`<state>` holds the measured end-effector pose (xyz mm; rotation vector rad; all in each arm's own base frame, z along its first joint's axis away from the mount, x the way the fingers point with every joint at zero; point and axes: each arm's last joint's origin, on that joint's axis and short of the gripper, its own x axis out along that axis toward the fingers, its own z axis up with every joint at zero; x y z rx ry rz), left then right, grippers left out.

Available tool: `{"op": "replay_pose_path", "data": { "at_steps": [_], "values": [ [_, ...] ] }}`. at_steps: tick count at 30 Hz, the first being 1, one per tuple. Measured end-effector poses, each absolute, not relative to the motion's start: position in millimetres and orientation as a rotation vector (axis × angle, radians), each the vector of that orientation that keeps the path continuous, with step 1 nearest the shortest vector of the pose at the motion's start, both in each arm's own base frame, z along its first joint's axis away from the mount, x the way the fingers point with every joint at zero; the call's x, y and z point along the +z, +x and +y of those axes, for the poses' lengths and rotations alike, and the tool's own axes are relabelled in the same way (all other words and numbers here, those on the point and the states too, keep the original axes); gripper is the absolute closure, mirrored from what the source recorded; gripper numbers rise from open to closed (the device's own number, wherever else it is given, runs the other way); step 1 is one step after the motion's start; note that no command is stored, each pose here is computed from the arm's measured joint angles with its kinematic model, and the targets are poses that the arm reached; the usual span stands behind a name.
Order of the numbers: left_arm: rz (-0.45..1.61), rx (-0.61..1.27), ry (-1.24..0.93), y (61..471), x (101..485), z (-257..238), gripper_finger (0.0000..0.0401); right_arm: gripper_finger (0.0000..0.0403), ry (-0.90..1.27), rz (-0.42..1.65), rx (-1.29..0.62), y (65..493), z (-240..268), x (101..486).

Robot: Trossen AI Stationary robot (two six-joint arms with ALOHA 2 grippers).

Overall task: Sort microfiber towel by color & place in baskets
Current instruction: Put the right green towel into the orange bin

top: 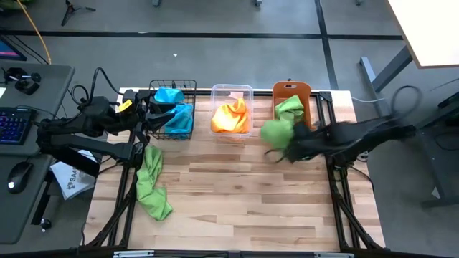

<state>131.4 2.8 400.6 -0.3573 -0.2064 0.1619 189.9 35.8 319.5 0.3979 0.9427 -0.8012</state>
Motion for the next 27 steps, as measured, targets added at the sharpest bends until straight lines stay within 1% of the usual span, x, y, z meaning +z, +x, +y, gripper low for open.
{"op": "replay_pose_path", "data": {
  "at_steps": [3, 6, 9, 12, 18, 22, 27],
  "values": [
    [-0.210, 0.185, -0.358, 131, 401, 3, 0.0208, 0.0400, 0.486, 0.715, -0.858, 150, 22, 338],
    [-0.215, 0.213, -0.359, 131, 401, 4, 0.0208, 0.0400, 0.536, 0.517, -0.909, 118, 10, 348],
    [-0.219, 0.237, -0.361, 131, 401, 5, 0.0208, 0.0401, 0.549, 0.336, -0.990, 94, -2, 356],
    [-0.224, 0.242, -0.363, 131, 401, 5, 0.0208, 0.0401, 0.521, 0.215, -1.080, 83, -9, 361],
    [-0.243, 0.249, -0.366, 130, 403, 5, 0.0208, 0.0402, 0.493, 0.149, -1.190, 89, -18, 364],
    [-0.258, 0.274, -0.369, 130, 404, 6, 0.0208, 0.0402, 0.445, 0.249, -1.167, 116, -22, 361],
    [-0.290, 0.285, -0.362, 129, 407, 7, 0.0208, 0.0402, 0.418, 0.388, -1.198, 147, -38, 351]
  ]
}}
